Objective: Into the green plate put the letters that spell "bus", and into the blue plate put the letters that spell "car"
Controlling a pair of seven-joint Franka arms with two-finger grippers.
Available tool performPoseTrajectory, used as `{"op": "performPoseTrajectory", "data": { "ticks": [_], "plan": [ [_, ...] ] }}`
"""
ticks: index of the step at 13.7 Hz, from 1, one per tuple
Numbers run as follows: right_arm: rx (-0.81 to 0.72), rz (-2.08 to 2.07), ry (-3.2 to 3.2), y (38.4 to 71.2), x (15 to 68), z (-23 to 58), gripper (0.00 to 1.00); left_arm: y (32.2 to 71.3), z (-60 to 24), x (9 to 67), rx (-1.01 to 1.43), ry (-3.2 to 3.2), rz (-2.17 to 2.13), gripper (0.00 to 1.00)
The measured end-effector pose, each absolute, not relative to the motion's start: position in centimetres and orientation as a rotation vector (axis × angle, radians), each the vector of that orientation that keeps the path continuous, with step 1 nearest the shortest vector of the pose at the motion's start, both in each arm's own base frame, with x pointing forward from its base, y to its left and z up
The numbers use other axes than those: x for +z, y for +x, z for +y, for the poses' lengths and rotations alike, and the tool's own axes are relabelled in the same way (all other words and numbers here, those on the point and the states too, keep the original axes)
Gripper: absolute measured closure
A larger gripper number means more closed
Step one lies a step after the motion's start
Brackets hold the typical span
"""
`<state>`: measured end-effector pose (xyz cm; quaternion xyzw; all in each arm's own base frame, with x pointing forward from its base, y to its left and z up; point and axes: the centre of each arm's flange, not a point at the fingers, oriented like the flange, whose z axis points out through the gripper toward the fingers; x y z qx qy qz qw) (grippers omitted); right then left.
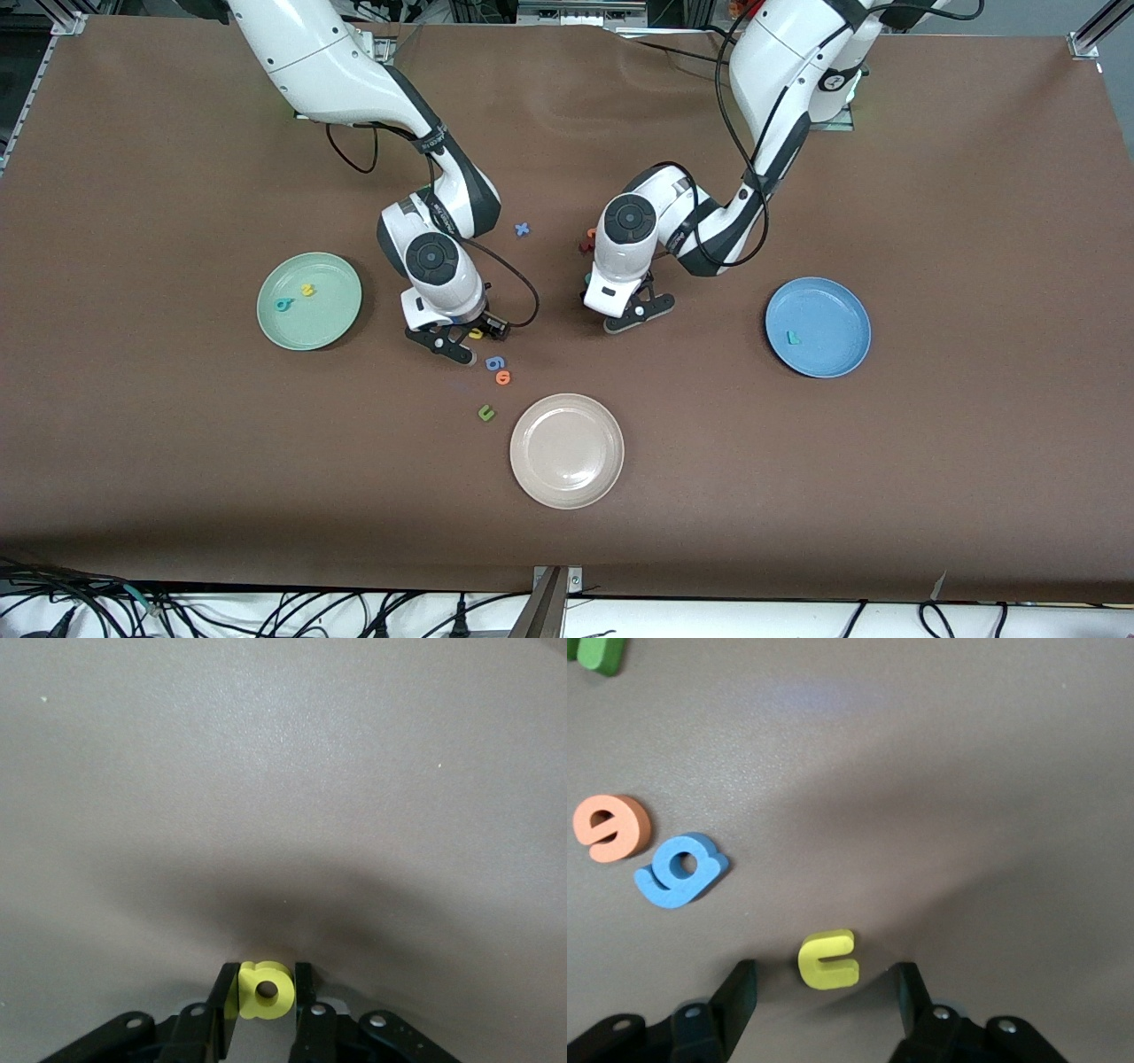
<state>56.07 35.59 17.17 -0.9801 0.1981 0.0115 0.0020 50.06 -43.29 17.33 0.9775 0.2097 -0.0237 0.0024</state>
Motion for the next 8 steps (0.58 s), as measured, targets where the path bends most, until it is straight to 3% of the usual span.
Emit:
{"op": "performPoseTrajectory", "data": {
  "ticks": [6, 8],
  "plan": [
    [0.030, 0.553, -3.092, 56.4, 17.2, 35.1, 0.29, 50.6, -43.1, 17.7, -0.072, 3.070, 0.669, 0.71],
    [0.024, 0.551, -3.092, 56.5, 17.5, 35.1, 0.44, 51.6, -42.6, 18.4, -0.084, 3.088, 0.684, 0.71]
  ]
}}
